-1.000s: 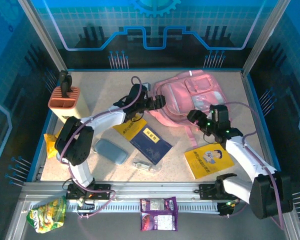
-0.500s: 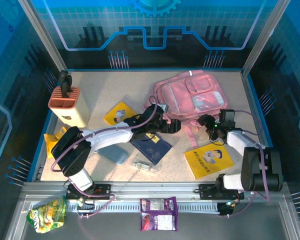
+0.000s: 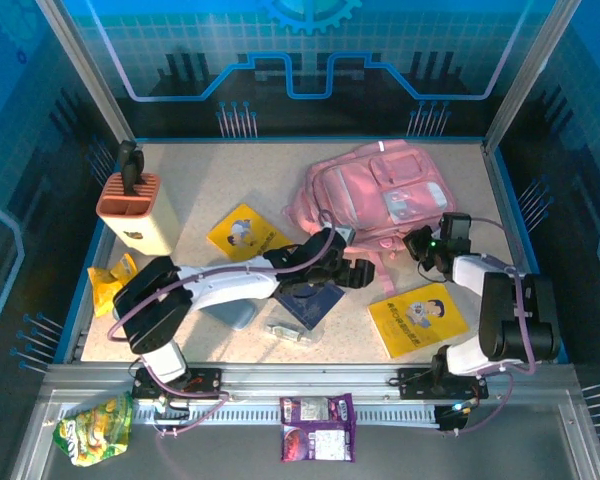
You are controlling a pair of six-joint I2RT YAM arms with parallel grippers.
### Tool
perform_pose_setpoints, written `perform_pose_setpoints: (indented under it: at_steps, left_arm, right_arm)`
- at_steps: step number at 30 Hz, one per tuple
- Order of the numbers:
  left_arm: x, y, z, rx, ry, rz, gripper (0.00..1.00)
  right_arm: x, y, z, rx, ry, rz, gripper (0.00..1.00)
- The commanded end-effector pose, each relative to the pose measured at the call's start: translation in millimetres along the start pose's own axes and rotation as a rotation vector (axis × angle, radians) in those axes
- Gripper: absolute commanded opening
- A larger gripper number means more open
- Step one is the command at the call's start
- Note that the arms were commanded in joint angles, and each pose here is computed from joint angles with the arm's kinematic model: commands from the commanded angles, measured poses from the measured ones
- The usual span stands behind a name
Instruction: Pack books, pencil case, and school supplies into a backpack
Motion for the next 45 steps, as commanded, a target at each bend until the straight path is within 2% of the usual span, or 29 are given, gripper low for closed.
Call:
perform_pose_setpoints:
  at_steps: [1, 7, 11, 14, 18, 22, 26, 31, 37, 42, 45]
  left_arm:
    - [11, 11, -13, -0.002, 0.065, -0.049, 0.83]
    - [13, 31, -24, 0.035, 0.159, -0.093, 0.69]
    - [15, 39, -39, 0.068, 0.270, -0.155, 0.64]
    - [19, 46, -40, 0.143, 0.315, -0.204, 0.62]
    - [26, 56, -26, 0.277, 0.281, -0.211, 0.60]
    - [30, 61, -26, 0.283, 0.300, -0.249, 0.59]
    - [44, 65, -17, 0.373, 0.313, -0.294, 0.59]
    - [59, 74, -22, 0.358, 0.331, -0.312, 0.56]
    - [72, 83, -8, 0.393, 0.266, -0.311, 0.43]
    - [75, 86, 0, 0.398, 0.242, -0.317, 0.28]
    - [79, 84, -4, 0.374, 0.243, -0.330, 0.12]
  right_arm:
    - [2, -22, 41, 0.149, -0.039, -0.015, 0.02]
    - [-13, -44, 64, 0.188, -0.059, -0.021, 0.04]
    - [-22, -51, 76, 0.222, -0.054, -0.004, 0.05]
    - [-26, -57, 81, 0.237, -0.050, -0.026, 0.05]
    - [-30, -61, 89, 0.257, -0.054, -0.027, 0.06]
    - [-34, -62, 92, 0.265, -0.048, -0.012, 0.05]
    - [-38, -62, 92, 0.265, -0.053, -0.015, 0.05]
    - [-44, -61, 93, 0.265, -0.052, 0.001, 0.04]
    - [-47, -60, 89, 0.259, -0.046, 0.004, 0.02]
    - [-48, -59, 87, 0.252, -0.050, 0.010, 0.01]
    - [-47, -59, 86, 0.248, -0.049, 0.005, 0.01]
Point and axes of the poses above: each hand's point on the last joint's axis, 136 mm out from that joint toward the fingers, its own y axis out along the fingers, its own z axis along the line the jaws close on, x = y × z, the point moved 3 cm from there along -y, back along the fingers, and after that the axes turned 4 degrees about y, right-handed, at the moved point
